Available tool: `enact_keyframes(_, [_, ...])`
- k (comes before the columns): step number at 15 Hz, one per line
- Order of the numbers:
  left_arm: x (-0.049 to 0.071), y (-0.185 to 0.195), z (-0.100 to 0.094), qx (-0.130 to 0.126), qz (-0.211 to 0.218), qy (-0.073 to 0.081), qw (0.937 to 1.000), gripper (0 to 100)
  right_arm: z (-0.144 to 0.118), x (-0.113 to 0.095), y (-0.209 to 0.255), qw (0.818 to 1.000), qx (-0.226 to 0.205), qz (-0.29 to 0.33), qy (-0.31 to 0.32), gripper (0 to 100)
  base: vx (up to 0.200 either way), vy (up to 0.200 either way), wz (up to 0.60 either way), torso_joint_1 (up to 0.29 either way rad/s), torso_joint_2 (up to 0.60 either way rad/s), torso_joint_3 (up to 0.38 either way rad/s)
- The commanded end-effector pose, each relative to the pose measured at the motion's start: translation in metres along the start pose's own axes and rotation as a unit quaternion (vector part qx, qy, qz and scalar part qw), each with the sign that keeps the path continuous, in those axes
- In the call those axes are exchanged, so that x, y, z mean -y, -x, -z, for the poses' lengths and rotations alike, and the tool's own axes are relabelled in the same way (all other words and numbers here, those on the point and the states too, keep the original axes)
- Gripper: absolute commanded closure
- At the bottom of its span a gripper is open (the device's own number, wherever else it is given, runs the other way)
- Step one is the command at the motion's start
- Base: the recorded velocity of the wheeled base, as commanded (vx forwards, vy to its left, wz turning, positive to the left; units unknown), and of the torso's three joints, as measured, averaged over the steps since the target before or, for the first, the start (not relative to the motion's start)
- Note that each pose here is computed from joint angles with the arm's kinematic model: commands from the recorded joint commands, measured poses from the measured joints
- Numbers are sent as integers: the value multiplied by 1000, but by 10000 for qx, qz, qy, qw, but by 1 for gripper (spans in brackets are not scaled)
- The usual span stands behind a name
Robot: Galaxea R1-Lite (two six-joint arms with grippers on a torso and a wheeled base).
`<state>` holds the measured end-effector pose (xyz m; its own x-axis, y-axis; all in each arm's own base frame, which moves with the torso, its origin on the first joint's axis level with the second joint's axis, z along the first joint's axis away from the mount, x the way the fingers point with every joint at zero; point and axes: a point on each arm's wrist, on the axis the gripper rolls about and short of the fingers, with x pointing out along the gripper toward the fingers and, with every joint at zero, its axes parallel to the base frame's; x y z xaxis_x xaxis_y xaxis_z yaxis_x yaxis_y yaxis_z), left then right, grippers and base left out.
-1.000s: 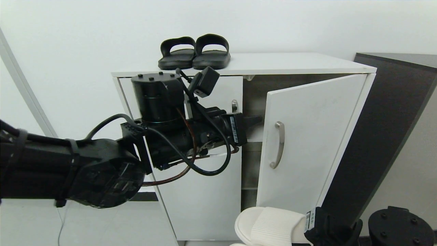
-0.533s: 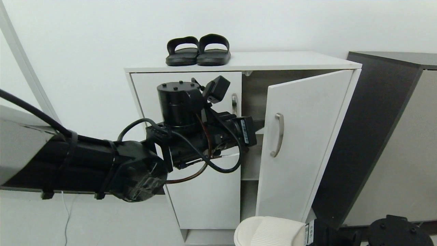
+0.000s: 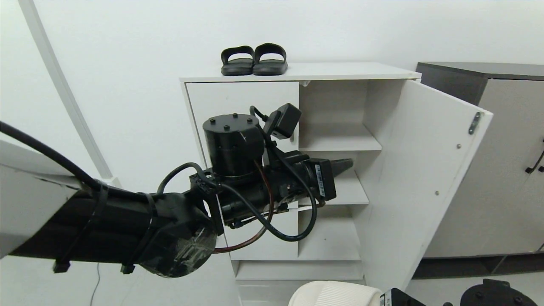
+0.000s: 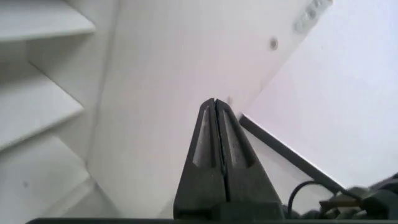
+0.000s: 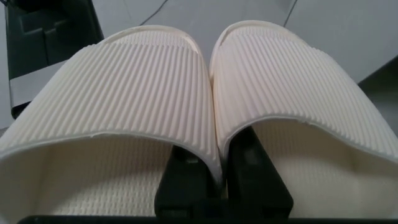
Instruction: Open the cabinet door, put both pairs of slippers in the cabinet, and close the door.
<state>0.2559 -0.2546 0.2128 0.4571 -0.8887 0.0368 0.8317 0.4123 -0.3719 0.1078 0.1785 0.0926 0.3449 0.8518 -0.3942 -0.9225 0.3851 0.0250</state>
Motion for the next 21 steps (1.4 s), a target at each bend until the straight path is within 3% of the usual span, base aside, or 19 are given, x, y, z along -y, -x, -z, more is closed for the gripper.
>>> enact_keyframes(1, [-10,9,-6,113,-212,-31,9997,100,-2,2,-2,10000,36,66,-15,100,0,0,0,0,0,0])
enact_keyframes(3, [-19,27,-21,422,-647,-94,9970,100,-12,26,-10,9976,192,635,-202,100,0,0,0,0,0,0])
enact_keyframes(6, [-14,89,-43,833,-1329,-337,9870,100,-20,57,-30,9791,240,1950,-531,100,0,0,0,0,0,0])
enact_keyframes(9, [-2,148,-41,932,-2224,-695,9680,100,-29,69,-47,9632,391,2542,-775,100,0,0,0,0,0,0])
enact_keyframes(10, [7,176,-36,992,-2675,-893,9543,100,-29,72,-53,9573,379,2747,-821,100,0,0,0,0,0,0])
enact_keyframes(12, [17,209,-29,1105,-3207,-1085,9344,100,-27,76,-59,9519,338,2928,-841,100,0,0,0,0,0,0])
enact_keyframes(13, [25,230,-21,1085,-3692,-1137,9160,100,-26,78,-60,9498,329,2992,-850,100,0,0,0,0,0,0])
enact_keyframes(14, [30,240,-16,1085,-3861,-1123,9091,100,-27,80,-61,9481,343,3042,-858,100,0,0,0,0,0,0])
enact_keyframes(16, [49,275,1,1139,-4415,-1072,8835,100,-32,85,-65,9375,463,3314,-955,100,0,0,0,0,0,0])
enact_keyframes(17, [56,290,9,1186,-4794,-1042,8632,100,-33,87,-66,9348,487,3377,-990,100,0,0,0,0,0,0])
enact_keyframes(20, [70,325,41,1239,-5376,-1042,8275,100,-30,88,-69,9340,433,3405,-994,100,0,0,0,0,0,0])
enact_keyframes(21, [74,334,49,1242,-5621,-1143,8097,100,-30,89,-69,9338,418,3411,-997,100,0,0,0,0,0,0])
